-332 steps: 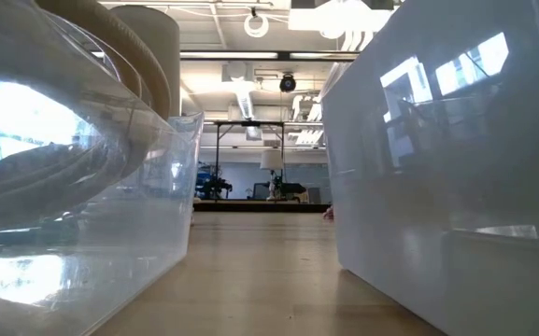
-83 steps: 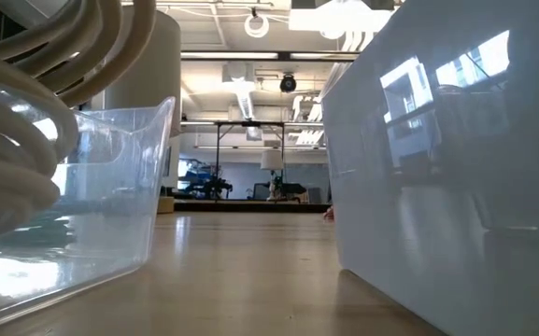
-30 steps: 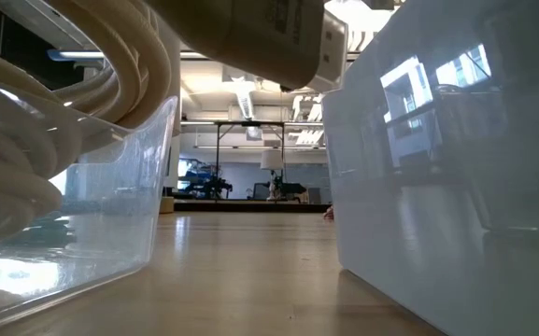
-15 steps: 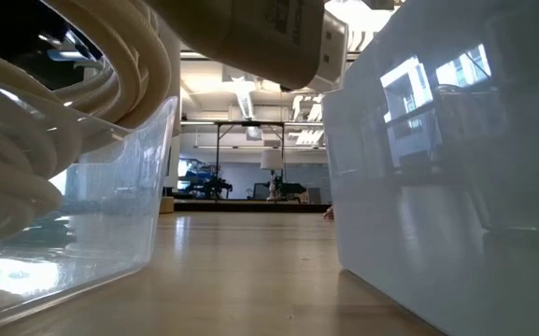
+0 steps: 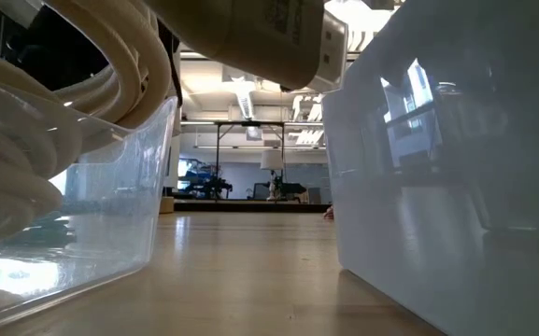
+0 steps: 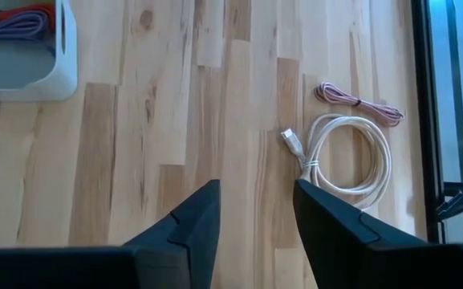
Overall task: Pick & Place USB Port
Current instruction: Put the violet USB cable into the gray bin
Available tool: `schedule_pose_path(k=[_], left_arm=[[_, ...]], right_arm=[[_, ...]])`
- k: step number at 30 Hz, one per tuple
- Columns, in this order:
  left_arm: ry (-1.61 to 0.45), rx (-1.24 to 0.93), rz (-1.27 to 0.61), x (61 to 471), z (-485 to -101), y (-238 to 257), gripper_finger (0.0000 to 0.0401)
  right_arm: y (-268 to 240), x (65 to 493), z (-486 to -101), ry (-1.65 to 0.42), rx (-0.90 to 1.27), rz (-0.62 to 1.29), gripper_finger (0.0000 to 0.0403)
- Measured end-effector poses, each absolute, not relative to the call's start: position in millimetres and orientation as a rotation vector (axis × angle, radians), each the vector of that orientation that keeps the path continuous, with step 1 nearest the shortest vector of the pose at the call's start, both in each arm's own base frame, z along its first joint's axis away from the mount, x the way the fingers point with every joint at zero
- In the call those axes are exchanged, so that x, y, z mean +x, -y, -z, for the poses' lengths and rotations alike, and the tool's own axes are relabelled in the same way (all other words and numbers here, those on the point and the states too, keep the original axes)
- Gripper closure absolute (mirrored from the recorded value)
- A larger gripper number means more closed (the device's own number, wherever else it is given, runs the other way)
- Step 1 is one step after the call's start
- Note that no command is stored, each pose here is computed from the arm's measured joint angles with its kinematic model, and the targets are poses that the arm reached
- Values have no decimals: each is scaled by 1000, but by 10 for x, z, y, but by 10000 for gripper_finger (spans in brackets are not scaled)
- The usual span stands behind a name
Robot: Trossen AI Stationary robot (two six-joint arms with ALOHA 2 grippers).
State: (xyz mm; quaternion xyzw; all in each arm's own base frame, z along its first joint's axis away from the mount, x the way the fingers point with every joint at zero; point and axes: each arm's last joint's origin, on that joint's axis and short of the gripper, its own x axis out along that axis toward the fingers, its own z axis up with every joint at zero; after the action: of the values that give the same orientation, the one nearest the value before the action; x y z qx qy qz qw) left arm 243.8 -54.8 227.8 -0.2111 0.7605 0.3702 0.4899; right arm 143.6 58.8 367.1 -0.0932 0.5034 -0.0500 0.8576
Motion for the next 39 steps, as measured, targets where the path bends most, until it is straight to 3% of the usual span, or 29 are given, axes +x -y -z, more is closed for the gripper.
schedule_pose_path(k=[9, 12, 19, 28, 35, 39], left_arm=[[-1949, -658, -757, 2181, -2314, 406, 187], [-1915, -731, -718, 2017, -2444, 416, 172], [-1724, -702, -799, 1799, -2650, 454, 169], [-1593, -570, -934, 1836, -2605, 435, 169], [-1761, -735, -1068, 1641, -2278, 443, 169], [-1754, -790, -940, 1653, -2054, 462, 169]], right_arm=[[-583, 1437, -3673, -1052, -205, 117, 254], [-580, 1438, -3674, -1047, -212, 127, 254], [-576, 1440, -3676, -1041, -220, 139, 254], [-568, 1443, -3679, -1028, -218, 173, 254], [-569, 1442, -3678, -1028, -207, 176, 254], [-570, 1443, -3678, -1028, -206, 175, 254]])
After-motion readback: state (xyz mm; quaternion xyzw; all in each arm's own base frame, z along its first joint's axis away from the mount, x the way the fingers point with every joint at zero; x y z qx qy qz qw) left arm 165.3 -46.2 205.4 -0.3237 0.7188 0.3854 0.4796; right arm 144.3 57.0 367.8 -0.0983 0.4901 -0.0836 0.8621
